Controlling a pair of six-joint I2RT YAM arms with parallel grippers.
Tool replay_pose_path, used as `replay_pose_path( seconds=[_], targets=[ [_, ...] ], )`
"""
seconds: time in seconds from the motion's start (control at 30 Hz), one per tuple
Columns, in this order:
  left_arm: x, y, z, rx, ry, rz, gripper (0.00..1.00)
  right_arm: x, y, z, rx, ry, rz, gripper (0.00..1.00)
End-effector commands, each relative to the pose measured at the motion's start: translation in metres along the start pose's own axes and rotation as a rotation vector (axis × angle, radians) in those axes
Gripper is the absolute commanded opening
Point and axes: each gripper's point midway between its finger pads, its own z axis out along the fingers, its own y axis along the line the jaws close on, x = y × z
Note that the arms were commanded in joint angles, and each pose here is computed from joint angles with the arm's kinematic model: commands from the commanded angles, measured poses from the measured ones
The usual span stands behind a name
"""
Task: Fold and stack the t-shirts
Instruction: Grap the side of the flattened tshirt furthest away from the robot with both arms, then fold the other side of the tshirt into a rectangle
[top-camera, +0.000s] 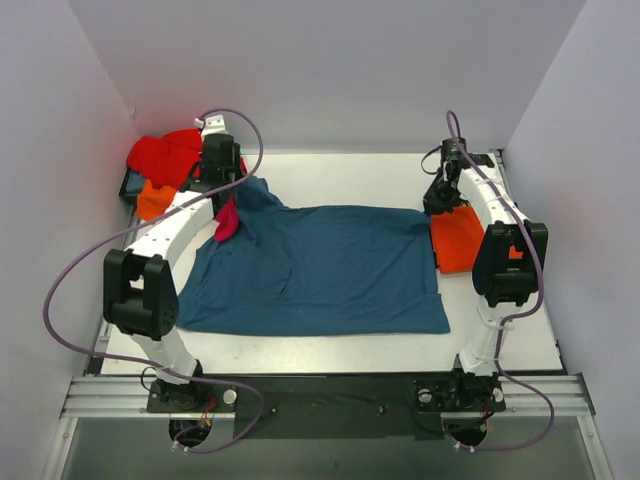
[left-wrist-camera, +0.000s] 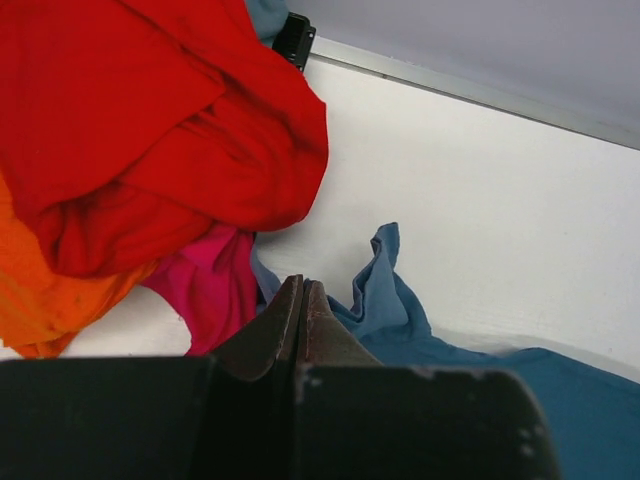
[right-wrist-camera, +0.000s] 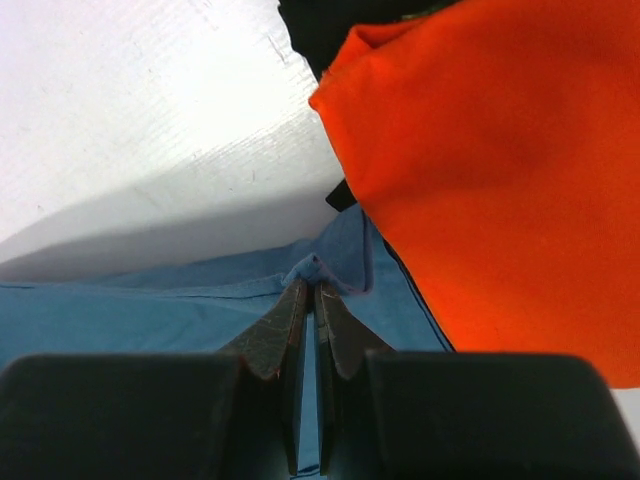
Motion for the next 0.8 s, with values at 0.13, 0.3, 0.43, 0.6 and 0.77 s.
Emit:
replay_pose_path(
  seconds=[0.13,0.3,0.43,0.6,0.77],
  targets=[
    [-0.009,0.005,-0.051,-0.035,-0.059,0.018,0.00,0.003,-0.009,-0.037,-0.038,-0.039,0.029,0.00],
    [0.014,0.014,-0.070,-0.084,-0.029,0.035,0.00,0.016,-0.010,-0.045,-0.076,-0.043,0.045,0.00],
    [0.031,0.038,-0.085,-0.166,-0.008,0.024,0.00,0.029,-0.020,-0.047,-0.072,-0.051,0.067,0.00],
    [0.049,0.060,-0.110,-0.199,-0.016,-0.002,0.00,0.049,-0.033,-0.042,-0.058,-0.031,0.084,0.00],
    [0.056,0.071,-0.138,-0.212,-0.050,-0.024,0.00,0.060,-0.042,-0.042,-0.055,-0.036,0.095,0.00]
  ],
)
